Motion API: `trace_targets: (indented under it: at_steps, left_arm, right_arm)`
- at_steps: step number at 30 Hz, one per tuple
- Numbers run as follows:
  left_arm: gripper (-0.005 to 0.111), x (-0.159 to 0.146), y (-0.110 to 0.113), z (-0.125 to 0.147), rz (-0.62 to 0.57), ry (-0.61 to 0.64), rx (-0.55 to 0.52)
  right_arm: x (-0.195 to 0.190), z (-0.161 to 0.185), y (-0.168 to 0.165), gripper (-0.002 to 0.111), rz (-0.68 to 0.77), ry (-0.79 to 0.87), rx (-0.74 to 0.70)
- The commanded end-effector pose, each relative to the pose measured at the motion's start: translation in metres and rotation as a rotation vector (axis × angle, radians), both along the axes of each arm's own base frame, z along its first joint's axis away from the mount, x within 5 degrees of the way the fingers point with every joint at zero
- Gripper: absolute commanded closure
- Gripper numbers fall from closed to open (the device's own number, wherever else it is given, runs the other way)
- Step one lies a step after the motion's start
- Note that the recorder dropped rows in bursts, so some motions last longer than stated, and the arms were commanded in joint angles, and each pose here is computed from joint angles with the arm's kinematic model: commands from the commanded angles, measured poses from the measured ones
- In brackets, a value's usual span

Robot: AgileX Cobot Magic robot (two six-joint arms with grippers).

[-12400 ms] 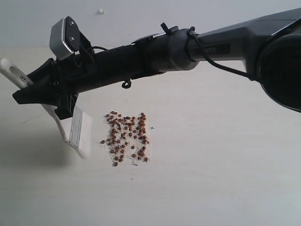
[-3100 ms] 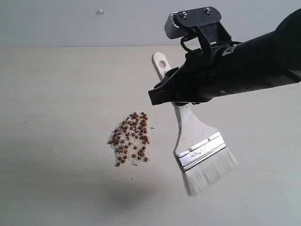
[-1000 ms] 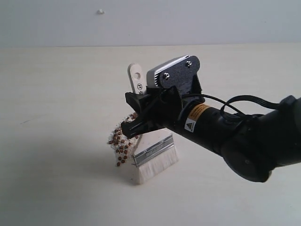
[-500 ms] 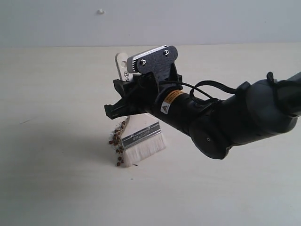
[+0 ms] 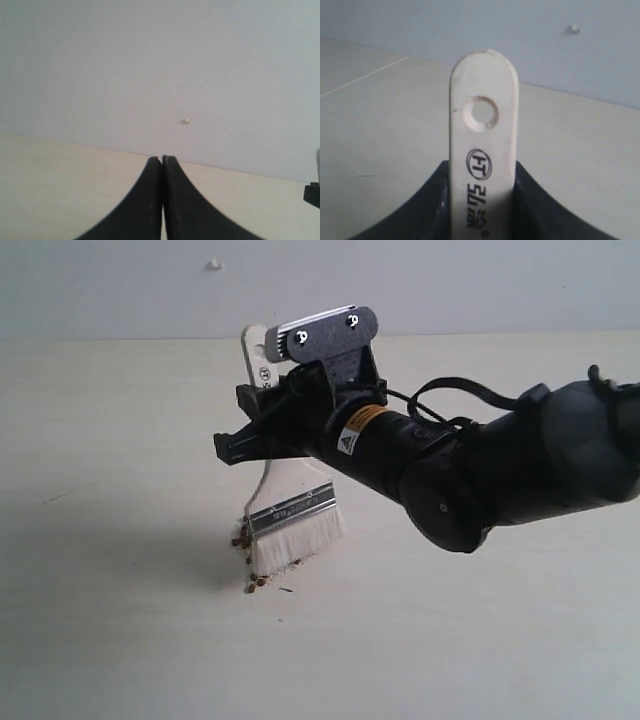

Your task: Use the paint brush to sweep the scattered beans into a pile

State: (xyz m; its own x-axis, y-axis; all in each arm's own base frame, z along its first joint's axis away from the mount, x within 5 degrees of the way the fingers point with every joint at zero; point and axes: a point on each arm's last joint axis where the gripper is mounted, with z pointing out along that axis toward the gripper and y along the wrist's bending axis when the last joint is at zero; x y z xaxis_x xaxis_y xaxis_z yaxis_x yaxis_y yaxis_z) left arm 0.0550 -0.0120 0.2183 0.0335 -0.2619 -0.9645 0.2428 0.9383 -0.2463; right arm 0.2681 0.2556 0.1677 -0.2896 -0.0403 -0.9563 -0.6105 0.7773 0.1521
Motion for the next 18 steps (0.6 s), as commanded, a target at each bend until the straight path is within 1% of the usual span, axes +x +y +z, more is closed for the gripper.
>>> trace_targets:
  at_steps: [1,4,7,12,16,18]
  left_arm:
    - [0.107,0.000,0.000,-0.001,-0.004,0.004,0.001]
    - [0.107,0.000,0.000,-0.001,-0.004,0.004,0.001]
    - [0.107,0.000,0.000,-0.001,-0.004,0.004,0.001]
    - [0.107,0.000,0.000,-0.001,-0.004,0.004,0.001]
    - [0.107,0.000,0.000,-0.001,-0.004,0.004,0.001]
    - [0.107,0.000,0.000,-0.001,-0.004,0.004,0.001]
  right_arm:
    - [-0.002,0.028,-0.007,0.108,-0.064,0.039,0.065]
    - [-0.008,0.029,-0.005,0.108,-0.099,0.110,0.097]
    - [-0.020,0.025,0.008,0.108,-0.134,0.139,0.146]
    - [-0.036,0.007,0.016,0.108,-0.295,0.139,0.061]
    - [-0.051,0.009,0.027,0.108,-0.322,0.100,0.098]
    - [-0.056,0.012,0.036,0.108,-0.318,0.085,0.076]
